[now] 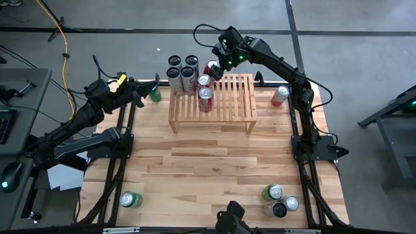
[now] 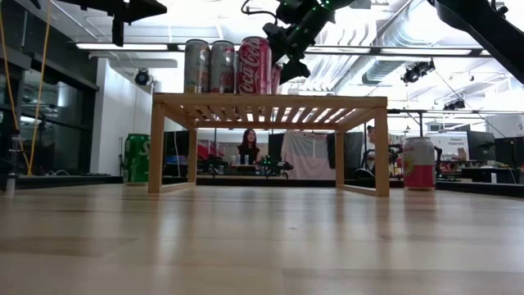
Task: Place canned beverage on shelf
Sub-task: Put the red soda can on the shelf aligned with other red soda can
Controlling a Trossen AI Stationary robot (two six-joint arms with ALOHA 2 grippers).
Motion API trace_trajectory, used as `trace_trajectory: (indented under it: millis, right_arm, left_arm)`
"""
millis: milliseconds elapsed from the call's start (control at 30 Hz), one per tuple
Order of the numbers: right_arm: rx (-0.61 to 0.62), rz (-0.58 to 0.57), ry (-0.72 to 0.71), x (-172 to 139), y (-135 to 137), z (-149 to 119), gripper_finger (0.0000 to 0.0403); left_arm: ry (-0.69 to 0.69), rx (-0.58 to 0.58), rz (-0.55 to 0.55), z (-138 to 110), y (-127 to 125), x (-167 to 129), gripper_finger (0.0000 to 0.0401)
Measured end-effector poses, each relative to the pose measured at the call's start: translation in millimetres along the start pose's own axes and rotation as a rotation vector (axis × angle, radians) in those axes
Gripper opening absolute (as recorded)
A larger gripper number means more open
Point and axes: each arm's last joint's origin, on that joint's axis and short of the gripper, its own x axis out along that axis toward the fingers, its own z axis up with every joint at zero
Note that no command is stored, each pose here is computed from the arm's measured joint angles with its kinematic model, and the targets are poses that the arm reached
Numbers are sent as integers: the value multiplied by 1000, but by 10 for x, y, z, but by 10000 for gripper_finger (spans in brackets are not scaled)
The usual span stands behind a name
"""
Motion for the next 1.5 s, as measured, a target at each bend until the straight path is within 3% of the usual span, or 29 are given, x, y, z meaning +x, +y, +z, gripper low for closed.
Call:
trace_trajectory:
  millis: [333, 667, 1133, 1500]
  right_arm:
    - [-4, 1, -4, -5, 17, 4, 342]
    - [-21, 5, -35, 3, 59, 32, 340]
    - [-32, 39, -124, -60, -104, 130, 341]
    - [-106, 10, -334, -619, -118, 271, 341]
  left_arm:
    - [0, 0, 0, 0, 0, 0, 1]
    - [0, 0, 0, 0, 0, -1, 1]
    - [0, 1, 0, 0, 0, 0, 1]
    - [1, 1, 1, -1, 1, -1, 1]
